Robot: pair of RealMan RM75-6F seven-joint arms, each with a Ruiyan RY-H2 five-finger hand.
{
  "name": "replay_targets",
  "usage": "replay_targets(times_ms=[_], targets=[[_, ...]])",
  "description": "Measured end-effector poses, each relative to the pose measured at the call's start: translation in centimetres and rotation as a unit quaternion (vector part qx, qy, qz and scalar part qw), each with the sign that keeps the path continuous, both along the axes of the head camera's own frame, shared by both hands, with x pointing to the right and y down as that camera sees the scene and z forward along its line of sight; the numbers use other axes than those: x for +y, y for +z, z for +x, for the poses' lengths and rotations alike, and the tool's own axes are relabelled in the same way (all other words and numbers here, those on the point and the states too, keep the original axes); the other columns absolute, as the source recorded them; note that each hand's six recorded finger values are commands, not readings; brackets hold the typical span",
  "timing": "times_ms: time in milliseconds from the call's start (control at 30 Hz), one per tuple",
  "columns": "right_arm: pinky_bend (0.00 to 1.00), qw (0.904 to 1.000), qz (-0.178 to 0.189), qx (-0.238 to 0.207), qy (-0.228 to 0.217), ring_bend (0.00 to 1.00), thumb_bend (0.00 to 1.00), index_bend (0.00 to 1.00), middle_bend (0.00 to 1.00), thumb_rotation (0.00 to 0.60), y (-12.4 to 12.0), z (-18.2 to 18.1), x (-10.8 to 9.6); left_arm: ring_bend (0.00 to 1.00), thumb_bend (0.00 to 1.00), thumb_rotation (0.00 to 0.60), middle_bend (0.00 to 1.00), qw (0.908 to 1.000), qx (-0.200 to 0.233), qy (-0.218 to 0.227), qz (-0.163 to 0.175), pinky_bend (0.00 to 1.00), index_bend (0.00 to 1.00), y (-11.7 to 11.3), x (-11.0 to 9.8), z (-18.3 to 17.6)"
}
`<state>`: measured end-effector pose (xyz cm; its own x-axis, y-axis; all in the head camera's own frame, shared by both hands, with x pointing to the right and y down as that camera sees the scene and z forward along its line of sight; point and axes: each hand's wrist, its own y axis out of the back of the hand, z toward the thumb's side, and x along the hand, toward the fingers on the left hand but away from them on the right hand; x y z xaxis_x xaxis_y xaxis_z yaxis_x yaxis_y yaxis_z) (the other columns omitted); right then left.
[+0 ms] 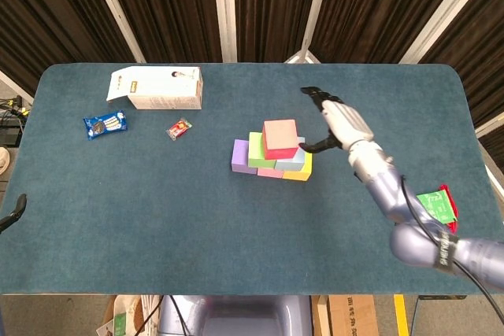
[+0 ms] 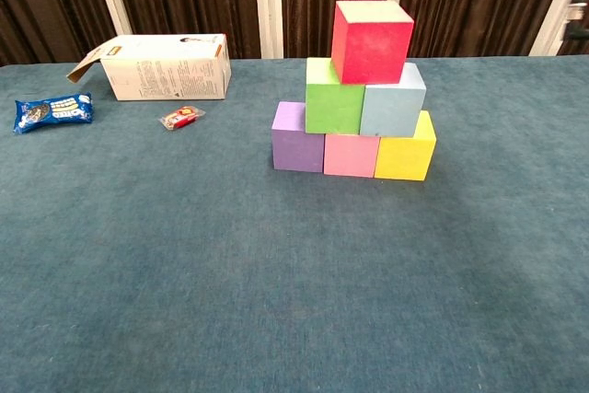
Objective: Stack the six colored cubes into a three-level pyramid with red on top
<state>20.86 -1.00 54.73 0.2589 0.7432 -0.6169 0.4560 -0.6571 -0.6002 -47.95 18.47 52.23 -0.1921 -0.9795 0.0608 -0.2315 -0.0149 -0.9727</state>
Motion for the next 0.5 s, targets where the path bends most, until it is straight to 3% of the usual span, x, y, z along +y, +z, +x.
replay_targets(times_ms=[300, 500], targets=[[0.00, 0.9962, 0.056, 0.061, 0.028, 0.00, 0.26, 0.00, 0.00, 0.600, -2.3, 7.2, 2.3, 0.00, 0.35, 0.600, 0.00, 0.9995, 0.019, 0.022, -0.012, 0.00, 0.08, 0.2, 0.1, 0.5], [0.00, 0.9895, 0.098, 0.101, 0.032, 0.00, 0.26, 0.00, 0.00, 0.600, -3.2, 11.3, 4.9, 0.00, 0.35, 0.600, 0.00, 0.9984, 0.021, 0.041, -0.034, 0.00, 0.08, 0.7, 0.2, 0.7]])
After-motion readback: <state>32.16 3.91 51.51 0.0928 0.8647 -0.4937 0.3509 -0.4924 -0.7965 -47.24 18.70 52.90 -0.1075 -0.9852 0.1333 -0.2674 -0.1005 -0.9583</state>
